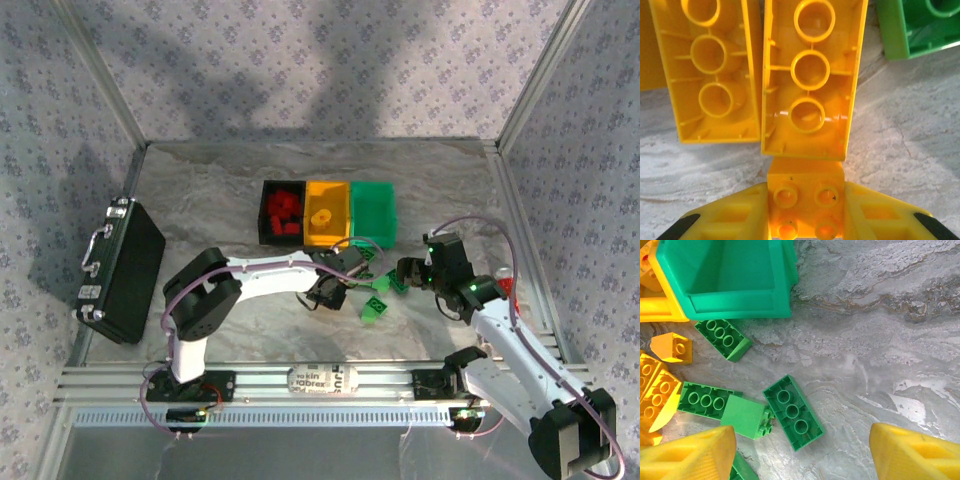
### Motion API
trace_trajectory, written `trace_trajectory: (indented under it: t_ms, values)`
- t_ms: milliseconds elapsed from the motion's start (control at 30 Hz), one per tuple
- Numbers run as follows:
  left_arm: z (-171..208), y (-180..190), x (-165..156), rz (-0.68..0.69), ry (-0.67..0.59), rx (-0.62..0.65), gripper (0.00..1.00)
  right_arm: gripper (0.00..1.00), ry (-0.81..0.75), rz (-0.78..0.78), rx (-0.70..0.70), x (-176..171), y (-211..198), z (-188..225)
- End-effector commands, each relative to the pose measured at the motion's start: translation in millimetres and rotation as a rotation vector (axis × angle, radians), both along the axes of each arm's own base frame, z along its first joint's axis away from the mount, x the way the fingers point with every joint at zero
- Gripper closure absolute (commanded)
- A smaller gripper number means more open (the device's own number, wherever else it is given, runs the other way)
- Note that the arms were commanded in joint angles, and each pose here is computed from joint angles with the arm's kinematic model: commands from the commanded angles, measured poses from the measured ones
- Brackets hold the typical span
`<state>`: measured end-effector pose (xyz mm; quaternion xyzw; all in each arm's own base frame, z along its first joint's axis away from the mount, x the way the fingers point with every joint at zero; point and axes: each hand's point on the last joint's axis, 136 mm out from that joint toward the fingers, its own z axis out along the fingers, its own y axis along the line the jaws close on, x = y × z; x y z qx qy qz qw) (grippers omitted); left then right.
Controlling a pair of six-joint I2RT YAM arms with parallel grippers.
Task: Sort the legos into containers by color
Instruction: Pick up the lego from the middle-left of the table, then place the lego in the container.
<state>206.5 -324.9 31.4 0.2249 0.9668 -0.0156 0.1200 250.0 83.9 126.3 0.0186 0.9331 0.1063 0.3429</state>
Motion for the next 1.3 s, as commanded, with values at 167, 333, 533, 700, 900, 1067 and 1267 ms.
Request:
trace_trajectory:
  t_ms: [167,333,533,700,900,1067,1267]
  values:
    - [76.1,-0.7,24.2,-0.021,-0.123,-0.096,0.66,0.27,0.004,-0.010,0.024,-3.6,-1.0,-0.9]
    - [109.7,4.0,67.0,-0.009,-0.188,-0.128,0.66,0.27,0.002,-0.013,0.027,-5.2,-2.1,-0.6]
    - [132.3,4.5,136.5,0.036,-0.240,-0.174,0.67,0.27,-0.004,-0.015,0.035,-5.6,-2.2,1.0]
    - [129.4,0.5,176.9,0.064,-0.268,-0.166,0.21,0.27,-0.004,-0.016,0.034,-7.0,-3.2,1.6]
    - [140.9,1.3,161.2,0.075,-0.298,-0.240,0.17,0.27,-0.020,-0.017,0.044,-6.5,-4.2,4.5]
    - [123.8,21.5,139.1,0.091,-0.268,-0.220,0.17,0.27,-0.017,-0.011,0.051,-4.6,-2.5,3.8]
    - [69.3,41.1,108.5,0.110,-0.161,-0.166,0.20,0.27,-0.013,-0.012,0.056,-4.9,-2.1,1.6]
